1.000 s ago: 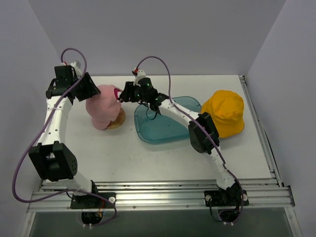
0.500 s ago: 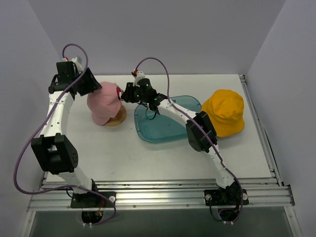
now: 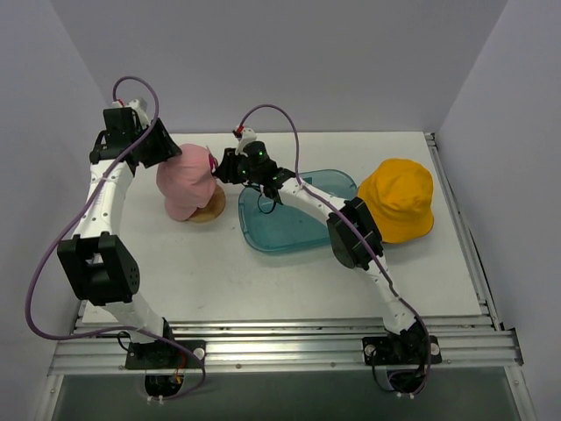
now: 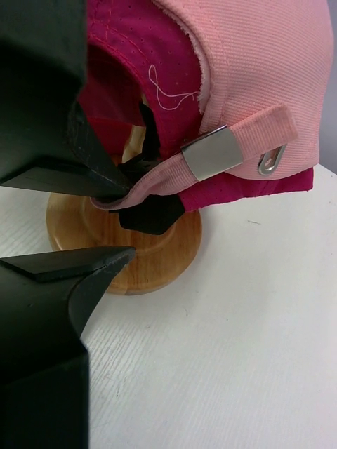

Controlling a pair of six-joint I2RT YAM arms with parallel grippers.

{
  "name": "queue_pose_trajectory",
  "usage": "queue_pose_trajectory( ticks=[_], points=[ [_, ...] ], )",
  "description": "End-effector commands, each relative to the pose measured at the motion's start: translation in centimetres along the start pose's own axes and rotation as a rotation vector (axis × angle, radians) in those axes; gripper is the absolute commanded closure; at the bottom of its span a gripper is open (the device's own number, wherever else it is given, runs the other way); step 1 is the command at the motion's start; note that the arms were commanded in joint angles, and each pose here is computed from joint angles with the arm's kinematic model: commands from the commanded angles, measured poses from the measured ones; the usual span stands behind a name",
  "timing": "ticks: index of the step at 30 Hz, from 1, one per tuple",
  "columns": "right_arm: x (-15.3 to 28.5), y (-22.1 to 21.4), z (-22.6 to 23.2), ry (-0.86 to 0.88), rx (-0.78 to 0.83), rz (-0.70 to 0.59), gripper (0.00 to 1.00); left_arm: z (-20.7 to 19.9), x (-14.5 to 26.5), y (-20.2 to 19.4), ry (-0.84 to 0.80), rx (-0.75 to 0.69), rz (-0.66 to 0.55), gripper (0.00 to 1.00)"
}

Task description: Stack the hats

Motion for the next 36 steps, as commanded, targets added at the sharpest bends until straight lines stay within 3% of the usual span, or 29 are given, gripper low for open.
queue_pose_trajectory(
  ticks=[1, 9, 21, 29, 36],
  points=[
    [-0.6, -1.8, -3.2, -0.081, 0.022, 0.048, 0.72, -0.9, -1.0, -1.3, -0.012, 0.001, 0.045, 0.40],
    [-0.7, -2.3, -3.6, -0.082, 0.033, 0.062, 0.72, -0.5, -2.5, -2.8, 0.035, 0.023, 0.090, 0.41],
    [-1.3, -3.9, -2.5, -0.037, 0.055, 0.097, 0.73, 1.7, -0.6, -5.0, 0.205, 0.077, 0.095, 0.44],
    [-0.6, -3.6, -3.5, -0.054, 0.030, 0.096, 0.73, 0.9, 1.7, -2.7, 0.188, 0.074, 0.002, 0.39],
    [0.3, -2.1, -3.5, -0.036, 0.003, 0.064, 0.72, 0.7, 6.6, 0.9, 0.165, 0.094, -0.102, 0.30]
  ],
)
Point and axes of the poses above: each gripper's point midway between its finger pads, its own x axis back along the fingers, its own z axis along the line the jaws close on, y = z × x, the point moved 4 cm from there along x, back along the fingers, and after that the axes turned 6 degrees about -x, right-handed, at the moved point
